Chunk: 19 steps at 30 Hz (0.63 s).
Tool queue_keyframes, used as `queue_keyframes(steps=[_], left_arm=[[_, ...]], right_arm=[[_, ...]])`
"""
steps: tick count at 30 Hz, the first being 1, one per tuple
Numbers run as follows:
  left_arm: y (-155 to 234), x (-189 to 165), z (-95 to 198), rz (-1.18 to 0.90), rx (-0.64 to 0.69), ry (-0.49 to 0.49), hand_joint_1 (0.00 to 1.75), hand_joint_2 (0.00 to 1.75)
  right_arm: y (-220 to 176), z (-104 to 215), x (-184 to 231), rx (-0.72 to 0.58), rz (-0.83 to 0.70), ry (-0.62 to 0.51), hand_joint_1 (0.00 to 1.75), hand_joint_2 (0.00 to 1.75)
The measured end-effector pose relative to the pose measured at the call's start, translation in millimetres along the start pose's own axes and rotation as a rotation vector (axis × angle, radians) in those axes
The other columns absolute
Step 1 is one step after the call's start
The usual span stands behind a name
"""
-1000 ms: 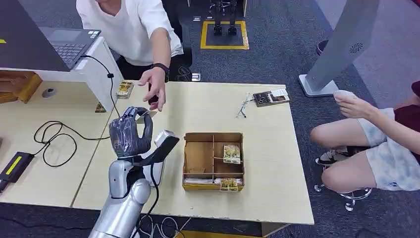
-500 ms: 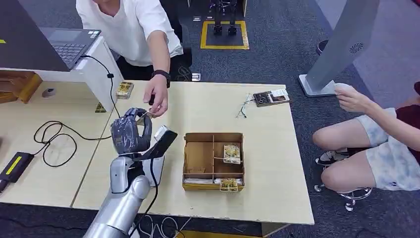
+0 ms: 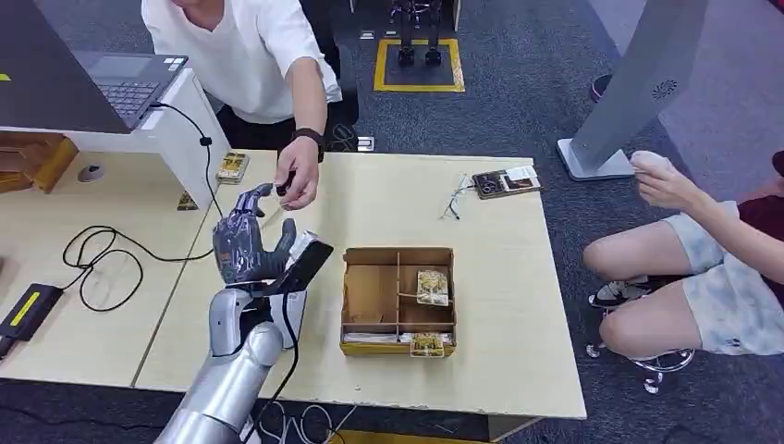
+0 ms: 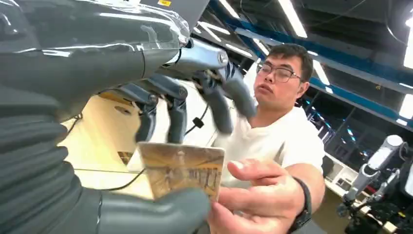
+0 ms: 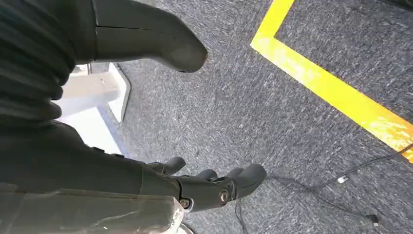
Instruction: Pass the card to the sensor for recognition and then transmit it.
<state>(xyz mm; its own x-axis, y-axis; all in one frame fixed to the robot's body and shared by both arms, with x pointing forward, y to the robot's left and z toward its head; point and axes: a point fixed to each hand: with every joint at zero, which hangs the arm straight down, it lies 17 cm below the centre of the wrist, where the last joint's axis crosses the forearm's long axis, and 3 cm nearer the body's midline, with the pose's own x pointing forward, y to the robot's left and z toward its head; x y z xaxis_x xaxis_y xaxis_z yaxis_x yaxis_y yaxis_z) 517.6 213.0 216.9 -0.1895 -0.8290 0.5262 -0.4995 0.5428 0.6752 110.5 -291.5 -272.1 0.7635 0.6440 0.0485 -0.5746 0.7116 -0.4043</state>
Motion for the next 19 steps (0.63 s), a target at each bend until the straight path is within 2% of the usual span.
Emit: queue_keyframes(steps=[7, 13, 19], left_arm=[[0.0, 5.0, 0.2, 0.009, 0.001, -0.025, 0.0, 1.75], [3.0, 19.3, 3.4, 0.011, 0.01, -0.096, 0.0, 1.75], [8.2, 20.6, 4.6, 0.025, 0.024, -0.1, 0.0, 1.75]], right_arm=[[0.3, 0.1, -0.2, 0.001, 0.001, 0.0, 0.0, 1.75], [0.4, 0.1, -0.4, 0.0, 0.003, 0.0, 0.0, 1.75], [0.7, 0.2, -0.7, 0.001, 0.003, 0.0, 0.0, 1.75]])
